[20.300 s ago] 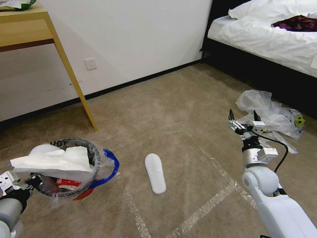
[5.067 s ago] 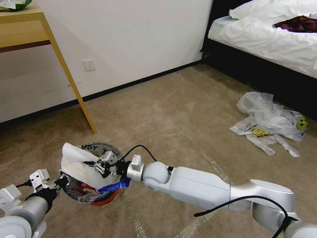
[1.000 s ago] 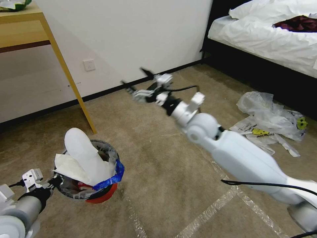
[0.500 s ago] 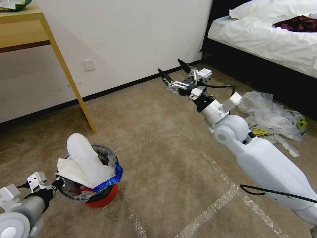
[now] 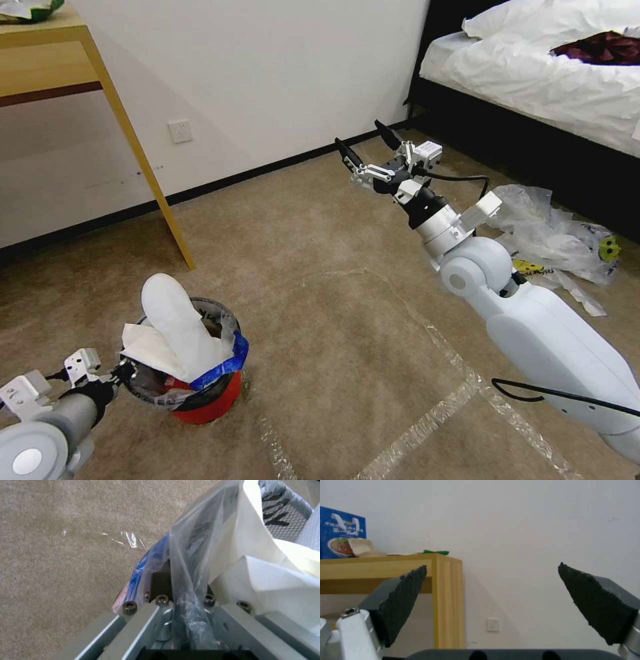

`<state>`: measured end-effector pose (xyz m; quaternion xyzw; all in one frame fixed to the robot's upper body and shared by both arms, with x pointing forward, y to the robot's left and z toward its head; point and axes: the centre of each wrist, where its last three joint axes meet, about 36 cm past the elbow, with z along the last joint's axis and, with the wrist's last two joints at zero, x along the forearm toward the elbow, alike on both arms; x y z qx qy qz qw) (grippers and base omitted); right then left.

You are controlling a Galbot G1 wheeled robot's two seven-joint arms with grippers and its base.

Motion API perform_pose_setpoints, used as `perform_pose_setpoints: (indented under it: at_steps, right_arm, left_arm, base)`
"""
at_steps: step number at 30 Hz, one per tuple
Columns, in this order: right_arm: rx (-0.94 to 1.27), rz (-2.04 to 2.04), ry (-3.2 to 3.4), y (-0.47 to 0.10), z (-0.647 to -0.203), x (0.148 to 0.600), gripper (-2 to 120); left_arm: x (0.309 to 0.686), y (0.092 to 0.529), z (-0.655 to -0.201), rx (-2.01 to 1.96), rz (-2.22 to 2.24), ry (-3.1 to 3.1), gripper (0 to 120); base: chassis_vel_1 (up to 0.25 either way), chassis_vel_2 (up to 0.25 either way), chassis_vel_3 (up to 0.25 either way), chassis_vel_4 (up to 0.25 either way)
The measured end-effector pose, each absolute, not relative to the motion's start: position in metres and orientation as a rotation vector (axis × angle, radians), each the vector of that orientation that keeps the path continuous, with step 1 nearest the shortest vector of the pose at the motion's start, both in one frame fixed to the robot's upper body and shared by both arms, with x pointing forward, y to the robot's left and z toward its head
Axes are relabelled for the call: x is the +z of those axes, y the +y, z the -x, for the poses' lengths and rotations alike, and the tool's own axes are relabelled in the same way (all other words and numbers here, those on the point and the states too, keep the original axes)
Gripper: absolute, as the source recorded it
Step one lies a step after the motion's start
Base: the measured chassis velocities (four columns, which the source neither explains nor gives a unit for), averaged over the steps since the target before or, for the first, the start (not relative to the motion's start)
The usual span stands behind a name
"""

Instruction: Pick up the trash bin and place the garbage on the floor into it.

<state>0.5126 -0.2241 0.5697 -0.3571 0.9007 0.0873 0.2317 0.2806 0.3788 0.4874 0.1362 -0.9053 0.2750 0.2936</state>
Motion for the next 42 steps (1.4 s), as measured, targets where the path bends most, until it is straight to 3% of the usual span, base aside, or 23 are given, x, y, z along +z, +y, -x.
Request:
perform_pose_setpoints:
  at_steps: [20, 42]
  right_arm:
    - [0.240, 0.889, 2.488, -0.248, -0.511, 0.571, 100]
    - [0.247, 0.859, 2.491, -0.254, -0.513, 0.566, 100]
  left_arm:
    - [0.481, 0.386, -0.287, 0.718, -0.373, -2.394, 1]
    - [0.449, 0.393, -0.295, 0.738, -0.411, -2.313, 1]
  base:
    - [0.000, 0.000, 0.000, 0.000]
    - [0.000, 0.000, 0.000, 0.000]
